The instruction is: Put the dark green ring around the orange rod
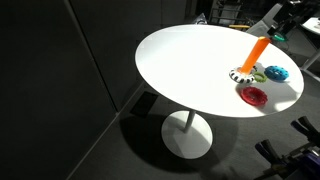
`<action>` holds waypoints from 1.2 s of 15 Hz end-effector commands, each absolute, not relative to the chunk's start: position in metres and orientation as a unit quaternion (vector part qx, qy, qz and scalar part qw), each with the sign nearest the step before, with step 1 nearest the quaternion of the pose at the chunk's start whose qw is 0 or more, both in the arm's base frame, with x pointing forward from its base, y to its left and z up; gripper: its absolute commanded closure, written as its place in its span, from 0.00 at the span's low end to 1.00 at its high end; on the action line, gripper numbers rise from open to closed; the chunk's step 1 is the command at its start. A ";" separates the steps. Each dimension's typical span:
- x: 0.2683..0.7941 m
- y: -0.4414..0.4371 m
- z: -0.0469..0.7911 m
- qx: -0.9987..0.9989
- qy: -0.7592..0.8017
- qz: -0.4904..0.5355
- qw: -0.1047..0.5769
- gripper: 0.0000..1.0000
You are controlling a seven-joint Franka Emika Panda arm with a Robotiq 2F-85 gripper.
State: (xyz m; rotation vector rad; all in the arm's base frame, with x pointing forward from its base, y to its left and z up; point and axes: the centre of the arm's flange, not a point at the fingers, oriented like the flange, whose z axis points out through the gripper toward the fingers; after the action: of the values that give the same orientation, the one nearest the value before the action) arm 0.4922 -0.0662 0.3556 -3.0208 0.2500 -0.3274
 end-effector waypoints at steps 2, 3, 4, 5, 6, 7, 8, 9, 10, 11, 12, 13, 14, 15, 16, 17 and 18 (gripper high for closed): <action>0.505 -0.064 0.355 -0.989 0.088 -0.107 0.052 0.56; 0.506 -0.063 0.354 -0.989 0.087 -0.108 0.053 0.56; 0.507 -0.062 0.354 -0.989 0.086 -0.109 0.053 0.56; 0.507 -0.062 0.353 -0.989 0.086 -0.109 0.052 0.56; 0.508 -0.061 0.352 -0.989 0.085 -0.110 0.051 0.56; 0.510 -0.060 0.351 -0.989 0.085 -0.111 0.051 0.56; 0.511 -0.060 0.351 -0.989 0.084 -0.112 0.050 0.56; 0.513 -0.059 0.350 -0.989 0.083 -0.112 0.051 0.56; 0.514 -0.059 0.349 -0.989 0.082 -0.113 0.051 0.56; 0.516 -0.059 0.348 -0.989 0.083 -0.113 0.050 0.56; 0.518 -0.059 0.346 -0.989 0.083 -0.110 0.050 0.56; 0.520 -0.059 0.344 -0.989 0.083 -0.108 0.051 0.56; 0.521 -0.059 0.342 -0.990 0.082 -0.107 0.051 0.56; 0.523 -0.059 0.341 -0.990 0.082 -0.105 0.051 0.56; 0.524 -0.059 0.339 -0.990 0.081 -0.104 0.052 0.56; 0.526 -0.058 0.338 -0.990 0.081 -0.102 0.054 0.56; 0.527 -0.058 0.337 -0.990 0.081 -0.101 0.057 0.56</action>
State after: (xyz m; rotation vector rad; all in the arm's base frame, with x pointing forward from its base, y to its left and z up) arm 0.5129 -0.0584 0.3369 -3.0273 0.2300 -0.3025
